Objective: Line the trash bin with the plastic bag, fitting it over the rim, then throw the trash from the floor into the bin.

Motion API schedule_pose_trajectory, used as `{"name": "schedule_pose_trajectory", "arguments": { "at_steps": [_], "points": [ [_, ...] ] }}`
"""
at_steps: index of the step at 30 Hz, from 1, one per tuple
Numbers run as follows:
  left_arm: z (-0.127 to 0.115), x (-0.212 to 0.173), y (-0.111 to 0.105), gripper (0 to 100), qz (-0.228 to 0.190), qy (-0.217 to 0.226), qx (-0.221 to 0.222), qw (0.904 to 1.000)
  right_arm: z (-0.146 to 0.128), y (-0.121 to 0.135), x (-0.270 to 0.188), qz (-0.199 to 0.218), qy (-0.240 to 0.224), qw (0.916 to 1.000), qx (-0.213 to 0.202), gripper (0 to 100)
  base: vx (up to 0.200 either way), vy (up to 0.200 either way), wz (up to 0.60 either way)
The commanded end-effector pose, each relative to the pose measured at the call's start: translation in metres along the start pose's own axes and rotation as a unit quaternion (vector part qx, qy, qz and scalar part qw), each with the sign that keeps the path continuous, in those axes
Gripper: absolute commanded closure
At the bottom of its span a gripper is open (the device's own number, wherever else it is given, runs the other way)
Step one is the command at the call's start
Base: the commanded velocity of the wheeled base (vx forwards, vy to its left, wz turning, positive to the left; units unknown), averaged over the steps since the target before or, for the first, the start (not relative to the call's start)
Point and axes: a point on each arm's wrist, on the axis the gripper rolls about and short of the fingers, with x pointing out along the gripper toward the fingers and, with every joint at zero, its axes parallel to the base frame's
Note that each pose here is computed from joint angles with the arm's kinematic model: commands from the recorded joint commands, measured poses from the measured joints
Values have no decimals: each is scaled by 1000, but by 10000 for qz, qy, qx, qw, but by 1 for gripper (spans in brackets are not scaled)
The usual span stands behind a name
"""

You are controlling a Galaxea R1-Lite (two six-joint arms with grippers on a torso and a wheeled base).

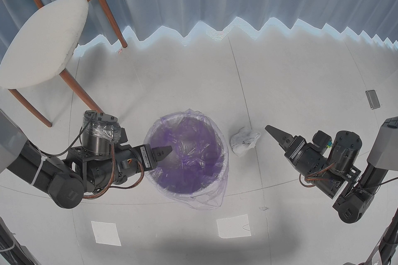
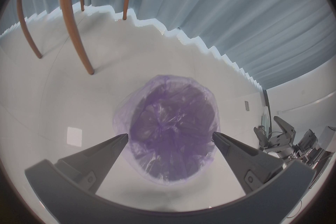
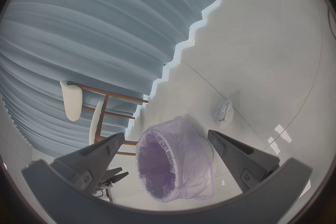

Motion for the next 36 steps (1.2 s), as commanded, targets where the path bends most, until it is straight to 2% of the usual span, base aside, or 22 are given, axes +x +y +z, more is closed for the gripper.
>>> {"name": "schedule_pose_trajectory", "arguments": {
  "at_steps": [1,4,8,12,19,25,31,33,34,36],
  "points": [
    [-15,-3,-7,0,35,200,-154,9997,1,2,-1,63,-46,10000,-19,0,0,0,0],
    [-24,-4,-9,0,67,361,-235,9991,1,2,-1,58,-52,10000,-19,0,0,0,0],
    [-39,19,-1,0,274,664,-238,9971,2,2,-2,64,-57,10000,-20,0,0,0,0],
    [-48,33,1,0,504,765,-439,9948,3,4,-1,98,-87,9999,-22,0,0,0,0],
    [-65,58,14,0,844,1000,-458,9903,5,6,-3,133,-117,9998,6,0,0,0,0],
    [-65,88,22,0,1117,923,-699,9870,7,8,-4,174,-163,9997,-13,0,0,0,0],
    [-55,93,21,0,1263,988,-729,9844,12,12,-7,246,-256,9994,-11,0,0,0,0],
    [-46,95,28,0,1395,984,-796,9821,14,13,-8,264,-282,9993,-12,0,0,0,0],
    [-44,96,29,100,1419,988,-801,9817,15,14,-8,270,-298,9992,-13,0,0,0,0],
    [-41,98,32,100,1487,980,-809,9807,16,15,-9,288,-313,9991,-14,0,0,0,0]
  ]
}}
